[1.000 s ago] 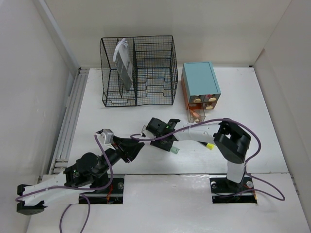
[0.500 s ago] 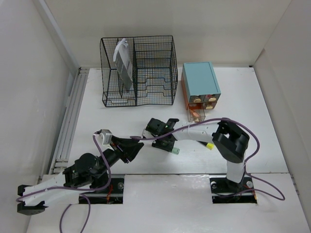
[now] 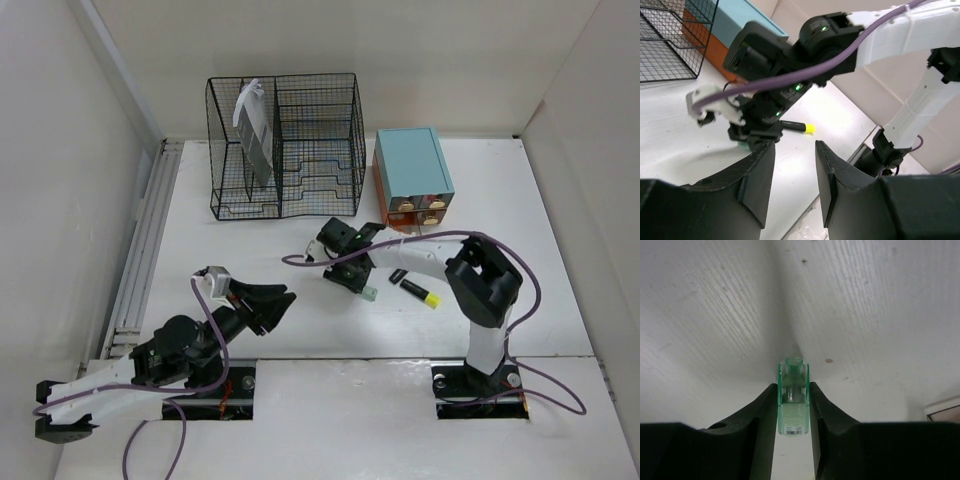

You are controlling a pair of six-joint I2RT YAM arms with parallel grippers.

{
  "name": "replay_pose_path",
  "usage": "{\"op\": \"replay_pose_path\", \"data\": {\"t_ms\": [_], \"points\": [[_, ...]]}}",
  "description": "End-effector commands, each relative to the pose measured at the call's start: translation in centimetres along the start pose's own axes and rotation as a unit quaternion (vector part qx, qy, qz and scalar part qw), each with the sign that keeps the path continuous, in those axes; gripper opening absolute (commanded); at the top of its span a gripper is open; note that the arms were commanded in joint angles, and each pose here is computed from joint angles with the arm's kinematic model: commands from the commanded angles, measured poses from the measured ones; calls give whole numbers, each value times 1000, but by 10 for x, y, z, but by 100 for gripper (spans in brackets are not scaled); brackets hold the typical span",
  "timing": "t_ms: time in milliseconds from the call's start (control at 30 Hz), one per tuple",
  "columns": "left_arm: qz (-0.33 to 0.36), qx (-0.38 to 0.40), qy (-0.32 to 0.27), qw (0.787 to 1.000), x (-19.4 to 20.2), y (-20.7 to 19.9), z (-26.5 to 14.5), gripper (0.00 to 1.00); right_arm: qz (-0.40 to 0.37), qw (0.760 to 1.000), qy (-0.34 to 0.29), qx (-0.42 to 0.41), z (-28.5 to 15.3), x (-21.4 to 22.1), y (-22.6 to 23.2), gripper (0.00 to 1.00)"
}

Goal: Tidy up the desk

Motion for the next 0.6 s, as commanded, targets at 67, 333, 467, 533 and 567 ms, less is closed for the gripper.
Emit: {"op": "replay_pose_path", "data": {"t_ms": [67,333,467,533,567], "points": [[-5,-22,-3,1000,-2,1,5,35,-31,994,-100,-43,-50,-26,-7,4],[-7,-24,3,1000,-2,-1,9,35,6,981,-194,2,-101,-31,-80,2],[-5,-21,8,1000,2,-2,11,35,-4,970,-242,25,-127,-16,-129,4],[-5,-21,8,1000,2,-2,11,35,-15,966,-257,25,-133,-7,-150,10],[-7,-19,4,1000,1,-2,11,35,-33,965,-260,28,-134,-4,-157,11]]}}
Point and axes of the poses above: each gripper's point midway between its finger pads, its own z axis out along the fingers, its own y axis along the line the jaws close on, x = y × z, the point moved 8 cm from there along -z, back along the fingers, and after that the axes turned 12 degrees about z, right-handed, at the moved point
